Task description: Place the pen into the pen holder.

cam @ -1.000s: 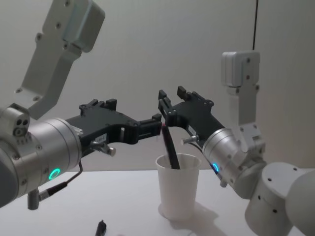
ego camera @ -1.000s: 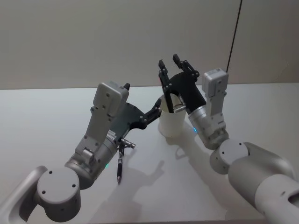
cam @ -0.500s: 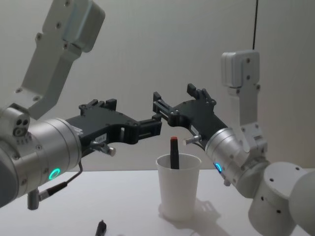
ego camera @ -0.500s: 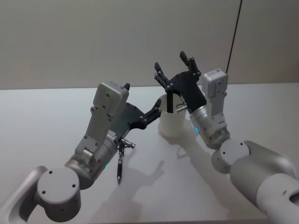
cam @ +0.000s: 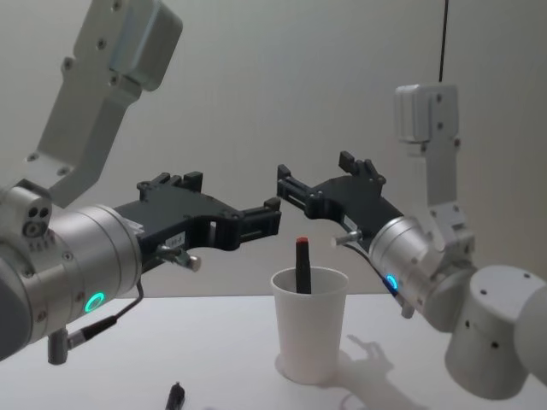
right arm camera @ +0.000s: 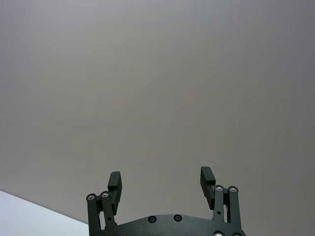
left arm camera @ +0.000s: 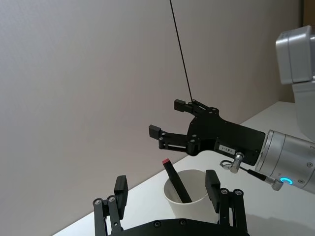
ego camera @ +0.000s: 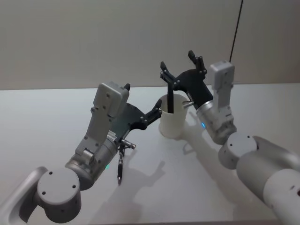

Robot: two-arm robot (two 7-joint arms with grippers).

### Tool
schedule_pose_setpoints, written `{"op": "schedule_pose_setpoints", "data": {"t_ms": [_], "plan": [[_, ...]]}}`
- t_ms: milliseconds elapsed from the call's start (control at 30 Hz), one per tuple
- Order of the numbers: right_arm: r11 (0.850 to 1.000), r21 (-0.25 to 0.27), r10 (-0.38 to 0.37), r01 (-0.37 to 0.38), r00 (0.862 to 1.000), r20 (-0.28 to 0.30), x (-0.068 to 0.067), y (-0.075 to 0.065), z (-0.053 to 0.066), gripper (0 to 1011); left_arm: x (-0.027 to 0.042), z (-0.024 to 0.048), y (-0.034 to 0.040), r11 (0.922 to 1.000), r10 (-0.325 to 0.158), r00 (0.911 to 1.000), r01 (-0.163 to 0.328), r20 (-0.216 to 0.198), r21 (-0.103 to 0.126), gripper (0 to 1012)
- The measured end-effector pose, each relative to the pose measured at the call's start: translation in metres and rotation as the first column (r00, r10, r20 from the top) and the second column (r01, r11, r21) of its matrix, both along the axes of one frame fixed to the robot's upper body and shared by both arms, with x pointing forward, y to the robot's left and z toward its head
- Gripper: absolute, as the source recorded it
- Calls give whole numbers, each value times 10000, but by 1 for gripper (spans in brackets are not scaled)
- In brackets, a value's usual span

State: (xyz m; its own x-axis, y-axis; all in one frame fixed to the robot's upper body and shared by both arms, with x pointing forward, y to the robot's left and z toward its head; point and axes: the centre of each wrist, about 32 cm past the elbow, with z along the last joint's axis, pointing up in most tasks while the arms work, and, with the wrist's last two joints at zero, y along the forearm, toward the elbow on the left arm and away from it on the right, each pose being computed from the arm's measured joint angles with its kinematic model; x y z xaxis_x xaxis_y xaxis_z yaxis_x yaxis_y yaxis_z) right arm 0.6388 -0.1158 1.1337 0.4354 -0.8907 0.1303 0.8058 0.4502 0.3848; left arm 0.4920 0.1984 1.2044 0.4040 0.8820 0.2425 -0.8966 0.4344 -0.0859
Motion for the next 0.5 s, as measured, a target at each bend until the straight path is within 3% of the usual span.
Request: {"op": "schedule_pose_setpoints", "data": {"t_ms": [233, 500], "plan": [[9999, 118, -43, 49, 9988, -489, 57, -112, 79, 1002, 0, 0, 0, 10000, 1, 10000, -1, 0, -1, 1003], [9995, 237, -166, 196, 9927, -1196, -44, -320, 194, 1002, 0, 0, 0, 10000, 1, 10000, -1, 0, -1, 1003]]}}
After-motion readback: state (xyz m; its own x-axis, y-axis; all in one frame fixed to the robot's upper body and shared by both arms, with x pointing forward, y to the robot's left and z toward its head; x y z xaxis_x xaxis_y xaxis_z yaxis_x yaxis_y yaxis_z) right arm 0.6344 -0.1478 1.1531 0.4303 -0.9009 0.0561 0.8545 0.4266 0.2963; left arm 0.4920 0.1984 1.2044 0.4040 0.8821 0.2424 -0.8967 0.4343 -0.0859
